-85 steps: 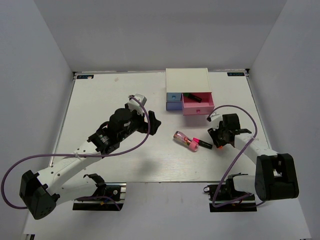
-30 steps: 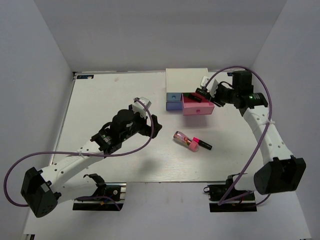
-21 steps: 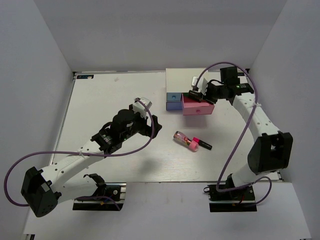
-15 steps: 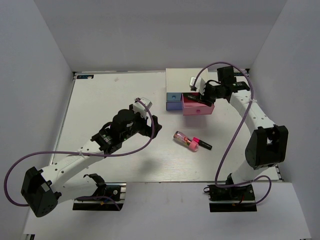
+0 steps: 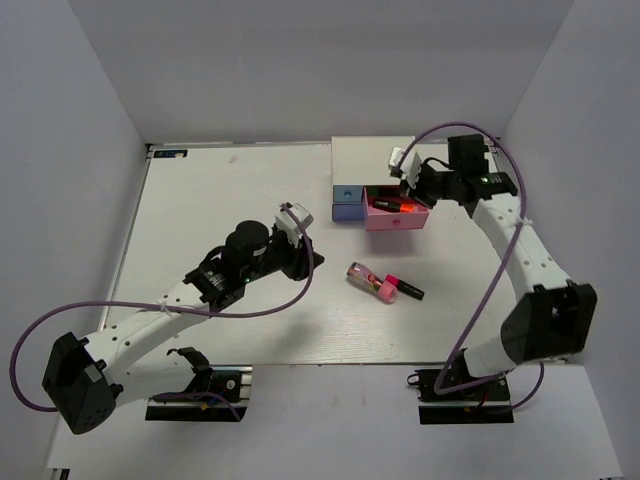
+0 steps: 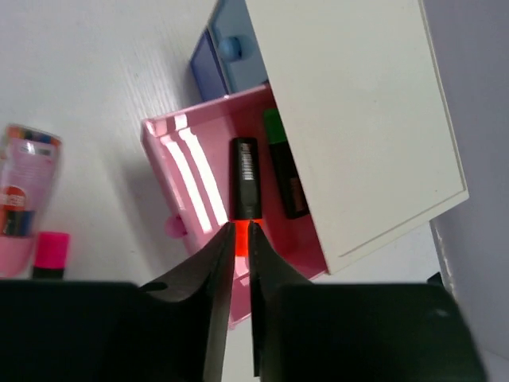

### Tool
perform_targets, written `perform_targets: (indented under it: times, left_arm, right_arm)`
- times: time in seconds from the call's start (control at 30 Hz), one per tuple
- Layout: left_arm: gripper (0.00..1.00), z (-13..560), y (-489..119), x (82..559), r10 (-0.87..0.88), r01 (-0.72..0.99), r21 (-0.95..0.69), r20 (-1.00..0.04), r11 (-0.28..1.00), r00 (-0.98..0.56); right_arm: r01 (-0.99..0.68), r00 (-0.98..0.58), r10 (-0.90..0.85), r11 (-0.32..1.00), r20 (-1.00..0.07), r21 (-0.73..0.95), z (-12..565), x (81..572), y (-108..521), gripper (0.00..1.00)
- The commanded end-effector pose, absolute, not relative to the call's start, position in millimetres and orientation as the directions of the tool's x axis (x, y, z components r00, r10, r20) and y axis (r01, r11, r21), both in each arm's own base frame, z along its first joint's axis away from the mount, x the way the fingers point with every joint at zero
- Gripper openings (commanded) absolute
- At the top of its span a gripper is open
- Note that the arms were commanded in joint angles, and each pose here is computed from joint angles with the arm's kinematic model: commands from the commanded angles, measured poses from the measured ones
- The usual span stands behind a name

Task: Sort the stationery into containers
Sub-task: Place the pen in the drawer, then pick up the pen from the center of the board.

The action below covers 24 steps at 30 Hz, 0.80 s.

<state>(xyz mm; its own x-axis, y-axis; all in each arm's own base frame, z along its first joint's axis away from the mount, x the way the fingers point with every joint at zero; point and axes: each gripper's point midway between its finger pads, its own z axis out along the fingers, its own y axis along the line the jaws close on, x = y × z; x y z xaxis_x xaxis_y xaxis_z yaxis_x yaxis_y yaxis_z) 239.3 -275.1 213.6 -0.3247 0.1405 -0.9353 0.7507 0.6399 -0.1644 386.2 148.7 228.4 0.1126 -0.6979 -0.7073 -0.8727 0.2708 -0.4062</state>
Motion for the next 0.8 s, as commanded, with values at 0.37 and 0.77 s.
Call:
perform_targets:
  times: [0.37,0.77]
  left_arm:
    - [0.71,207,-297,224,0.212,0.844,-0.183,-0.921,0.504,-0.327]
    - [0.72,185,-291,233,0.289,0.806,-0.178,-0.872,0.564,-0.395]
  right_arm:
    - [-0.946,0.049,-0.713,0.192,-0.7,-0.261,127,218,126,0.7]
    - [-0.934,-0.107,-0.772,0.295,-0.627,-0.203,76,254,119,0.77]
